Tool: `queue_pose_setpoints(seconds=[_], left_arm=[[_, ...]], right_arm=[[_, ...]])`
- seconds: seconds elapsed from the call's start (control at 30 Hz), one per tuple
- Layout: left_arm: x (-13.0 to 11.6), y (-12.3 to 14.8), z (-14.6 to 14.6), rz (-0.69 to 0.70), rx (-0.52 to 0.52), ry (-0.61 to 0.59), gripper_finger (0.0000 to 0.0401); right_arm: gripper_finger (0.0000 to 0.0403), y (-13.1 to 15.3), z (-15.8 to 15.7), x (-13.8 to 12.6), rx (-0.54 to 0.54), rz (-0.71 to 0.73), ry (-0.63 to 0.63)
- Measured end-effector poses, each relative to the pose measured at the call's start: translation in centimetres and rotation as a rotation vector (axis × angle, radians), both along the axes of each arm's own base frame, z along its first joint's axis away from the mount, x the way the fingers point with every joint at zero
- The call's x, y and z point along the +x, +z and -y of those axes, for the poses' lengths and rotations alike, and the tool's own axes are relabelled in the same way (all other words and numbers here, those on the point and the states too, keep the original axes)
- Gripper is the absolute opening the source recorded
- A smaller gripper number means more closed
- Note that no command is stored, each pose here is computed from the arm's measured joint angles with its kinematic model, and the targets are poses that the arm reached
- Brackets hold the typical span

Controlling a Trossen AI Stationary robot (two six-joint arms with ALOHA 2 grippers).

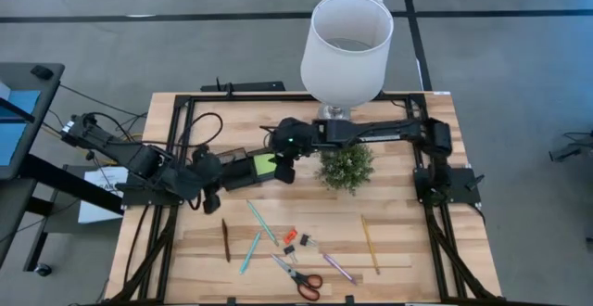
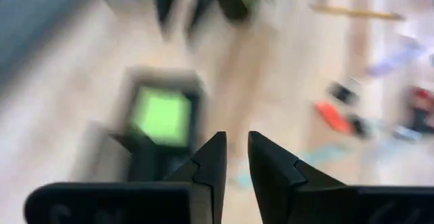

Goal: Pick and place office supplies into organizer
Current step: Put the brown pen into the black desk organizer

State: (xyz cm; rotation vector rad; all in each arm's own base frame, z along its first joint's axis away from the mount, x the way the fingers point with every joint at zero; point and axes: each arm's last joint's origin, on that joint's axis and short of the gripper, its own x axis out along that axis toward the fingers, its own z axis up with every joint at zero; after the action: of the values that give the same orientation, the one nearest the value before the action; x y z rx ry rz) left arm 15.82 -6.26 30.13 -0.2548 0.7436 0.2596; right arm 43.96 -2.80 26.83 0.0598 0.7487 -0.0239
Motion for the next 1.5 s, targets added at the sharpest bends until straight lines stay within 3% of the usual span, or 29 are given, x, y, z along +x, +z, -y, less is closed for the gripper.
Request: queue_pose_setpoints(seconds=[0.13,0.27,0.37,0.53,0.73,0.93,1.17,1.5], left_arm=[[-0.1,-2.4,0.5,-0.156,-0.162,0.014,0.0057],[-0.2,-5.1,0.7,-0.291,-0.331,0.203,0.0057],[-0.1,-6.6,1.4,-0.399,-0.458,0.267,0.0057],[0.8,-8.4,3.6,-0.551,-0.637,0.274,0.0057],[2.7,-10.5,7.3,-0.601,-0.823,0.383,0.0057],[3.0,-13.6,9.6,-0.726,-0.822,0.518,0.0057],[3.9,-15.7,10.8,-0.715,-0.797,0.49,0.0075],[4.5,-15.8,10.8,-0.681,-0.83,0.509,0.0144]], right_arm=[[0.0116,3.1,-1.8,-1.2,-0.047,0.079,0.084],[0.0115,5.2,-3.6,-2.2,-0.081,0.137,0.153],[0.0115,6.7,-4.5,-3.3,-0.098,0.164,0.188],[0.0115,8.0,-5.5,-5.4,-0.117,0.112,0.238],[0.0115,7.4,-6.7,-6.8,-0.111,-0.023,0.279],[0.0115,6.7,-7.6,-6.9,-0.117,-0.07,0.311],[0.0115,7.0,-7.6,-7.1,-0.149,-0.061,0.344],[0.0115,6.8,-6.6,-7.3,-0.199,-0.097,0.376]])
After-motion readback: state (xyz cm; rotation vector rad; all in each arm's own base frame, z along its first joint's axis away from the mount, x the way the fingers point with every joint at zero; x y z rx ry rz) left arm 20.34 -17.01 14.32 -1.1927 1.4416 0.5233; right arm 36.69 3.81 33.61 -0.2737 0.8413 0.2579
